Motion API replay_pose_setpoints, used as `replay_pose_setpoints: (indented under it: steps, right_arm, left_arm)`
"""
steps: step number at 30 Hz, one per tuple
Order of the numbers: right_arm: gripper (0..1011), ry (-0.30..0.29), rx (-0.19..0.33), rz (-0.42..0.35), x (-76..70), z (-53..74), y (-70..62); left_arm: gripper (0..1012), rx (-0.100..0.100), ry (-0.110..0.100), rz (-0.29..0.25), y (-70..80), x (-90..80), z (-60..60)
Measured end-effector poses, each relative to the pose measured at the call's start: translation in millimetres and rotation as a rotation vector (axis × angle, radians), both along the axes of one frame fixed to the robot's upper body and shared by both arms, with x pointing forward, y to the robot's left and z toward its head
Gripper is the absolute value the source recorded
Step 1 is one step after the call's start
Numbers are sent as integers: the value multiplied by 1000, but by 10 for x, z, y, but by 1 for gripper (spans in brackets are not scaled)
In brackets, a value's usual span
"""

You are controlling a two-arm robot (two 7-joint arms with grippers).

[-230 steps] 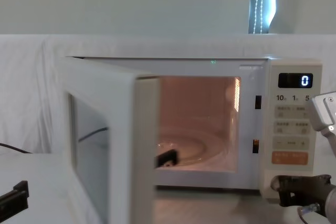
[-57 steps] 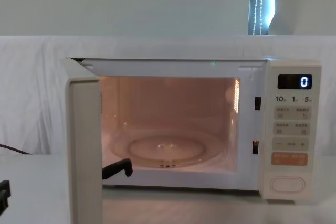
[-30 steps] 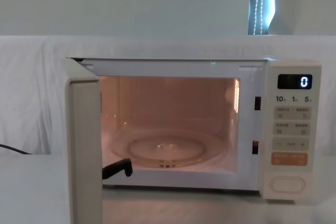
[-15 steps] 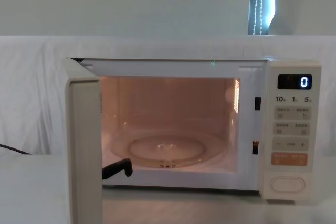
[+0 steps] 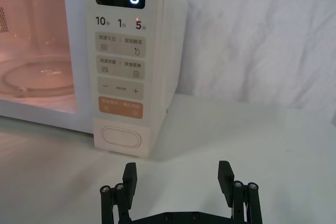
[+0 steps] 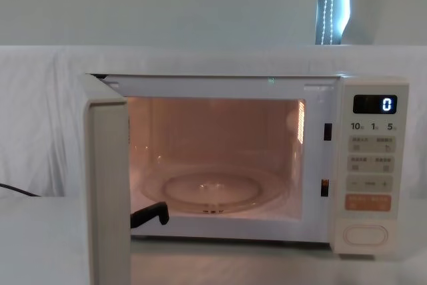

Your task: Press the button to open the microwave door with one hand; close the microwave door with the other hand.

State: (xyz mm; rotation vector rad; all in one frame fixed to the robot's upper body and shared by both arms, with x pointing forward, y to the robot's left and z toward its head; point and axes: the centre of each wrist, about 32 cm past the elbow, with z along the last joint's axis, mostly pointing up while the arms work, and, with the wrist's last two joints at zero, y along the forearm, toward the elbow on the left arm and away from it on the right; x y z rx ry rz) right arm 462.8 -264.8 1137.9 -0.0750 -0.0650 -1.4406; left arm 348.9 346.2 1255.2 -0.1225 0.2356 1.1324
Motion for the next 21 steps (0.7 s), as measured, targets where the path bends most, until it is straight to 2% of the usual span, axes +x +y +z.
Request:
replay_pose_setpoints:
  steps: [3, 9, 16, 21]
  right_arm:
    - [1002, 0, 0, 0, 0, 0, 0]
    - [1002, 0, 0, 0, 0, 0, 0]
    - [1002, 0, 0, 0, 0, 0, 0]
    - [1002, 0, 0, 0, 0, 0, 0]
  left_arm:
    - [0, -7, 3, -28, 18, 33, 47]
    - [0, -9, 4, -87, -14, 122, 75]
    - [0, -6, -10, -156, -124, 284, 96]
    - [0, 1, -20, -185, -217, 401, 102]
